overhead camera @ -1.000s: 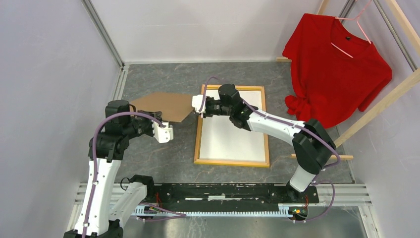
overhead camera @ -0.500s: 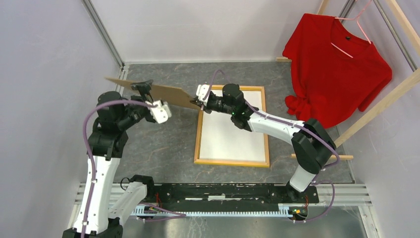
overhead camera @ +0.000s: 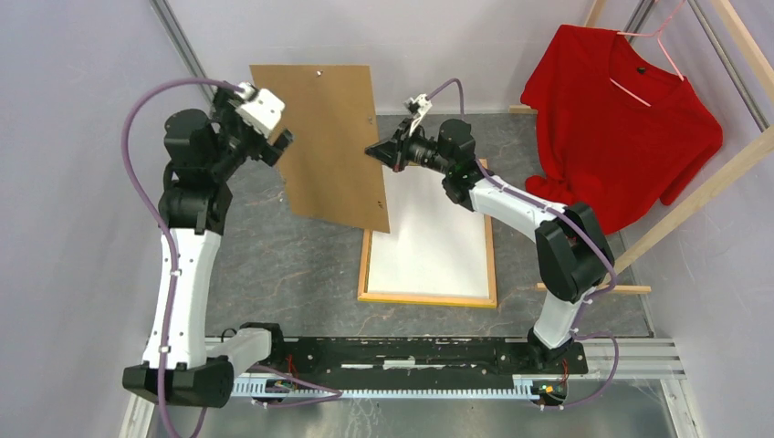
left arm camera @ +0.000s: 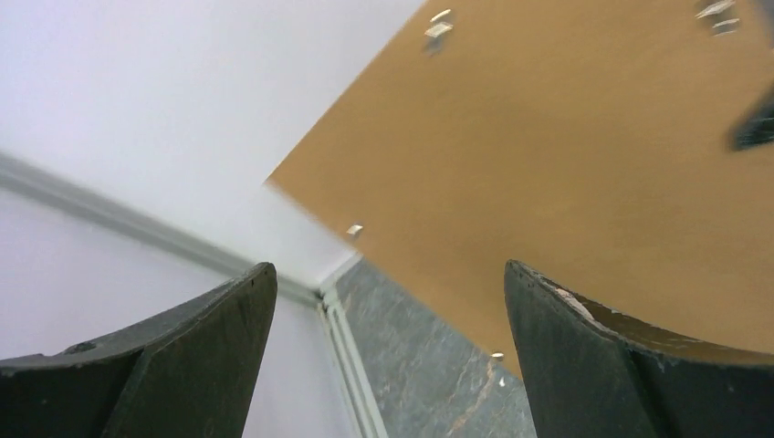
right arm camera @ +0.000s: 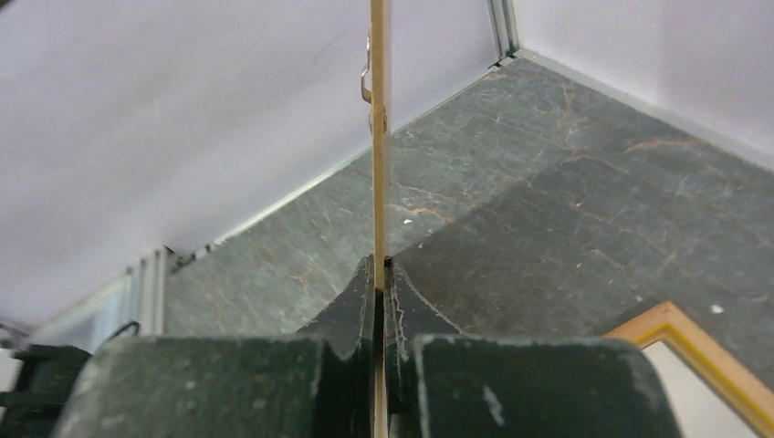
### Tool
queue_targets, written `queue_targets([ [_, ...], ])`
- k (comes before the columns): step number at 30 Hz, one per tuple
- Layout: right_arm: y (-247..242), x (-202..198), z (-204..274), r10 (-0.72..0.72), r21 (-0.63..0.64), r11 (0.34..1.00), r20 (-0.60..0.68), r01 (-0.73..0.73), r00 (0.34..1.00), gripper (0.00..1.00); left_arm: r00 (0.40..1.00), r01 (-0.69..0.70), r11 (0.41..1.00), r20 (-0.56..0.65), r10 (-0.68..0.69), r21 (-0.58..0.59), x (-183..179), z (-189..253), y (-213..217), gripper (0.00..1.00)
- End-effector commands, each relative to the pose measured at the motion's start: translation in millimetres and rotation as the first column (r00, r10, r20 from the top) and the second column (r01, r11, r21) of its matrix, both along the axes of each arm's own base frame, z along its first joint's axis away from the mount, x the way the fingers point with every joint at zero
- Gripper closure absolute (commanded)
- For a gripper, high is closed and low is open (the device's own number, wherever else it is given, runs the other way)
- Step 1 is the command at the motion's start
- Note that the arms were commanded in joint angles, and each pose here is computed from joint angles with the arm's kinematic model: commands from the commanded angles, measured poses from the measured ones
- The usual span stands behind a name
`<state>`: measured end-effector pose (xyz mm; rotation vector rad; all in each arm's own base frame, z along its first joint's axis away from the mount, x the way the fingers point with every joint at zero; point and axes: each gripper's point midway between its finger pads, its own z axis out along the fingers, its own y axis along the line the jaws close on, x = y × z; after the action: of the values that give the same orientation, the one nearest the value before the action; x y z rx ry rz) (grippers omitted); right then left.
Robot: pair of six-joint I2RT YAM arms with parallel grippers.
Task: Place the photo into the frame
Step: Turn over the photo frame item at the center of the board.
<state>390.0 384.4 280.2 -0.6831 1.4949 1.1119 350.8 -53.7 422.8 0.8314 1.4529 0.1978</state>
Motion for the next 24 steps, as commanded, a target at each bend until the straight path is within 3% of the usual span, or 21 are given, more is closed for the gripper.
queue_targets([
  [1,-5,-3,56,0.116,0.276,0.958,-0.123,-0.078,0.986,1.00,0.983,-0.182,0.961,-0.044,0.177,-0.207,25,14,49,0.00],
  [4,-13,3,52,0.128,0.325,0.944,-0.198,-0.058,0.972,1.00,0.958,-0.269,0.935,-0.166,0.234,-0.231,41,-14,83,0.00],
  [9,-31,16,38,0.111,0.350,0.937,-0.348,0.019,0.931,1.00,0.929,-0.305,0.939,-0.266,0.257,-0.158,42,-64,96,0.00],
  [13,-42,20,21,0.169,0.395,0.917,-0.516,0.058,0.840,1.00,0.892,-0.331,0.938,-0.359,0.275,-0.103,33,-119,101,0.01],
  [18,-49,13,5,0.206,0.384,0.921,-0.614,0.061,0.762,1.00,0.859,-0.355,0.934,-0.410,0.305,-0.049,24,-162,106,0.02],
  [24,-89,1,-7,0.175,0.358,0.929,-0.653,0.096,0.737,1.00,0.848,-0.366,0.930,-0.421,0.321,-0.030,24,-180,111,0.01],
])
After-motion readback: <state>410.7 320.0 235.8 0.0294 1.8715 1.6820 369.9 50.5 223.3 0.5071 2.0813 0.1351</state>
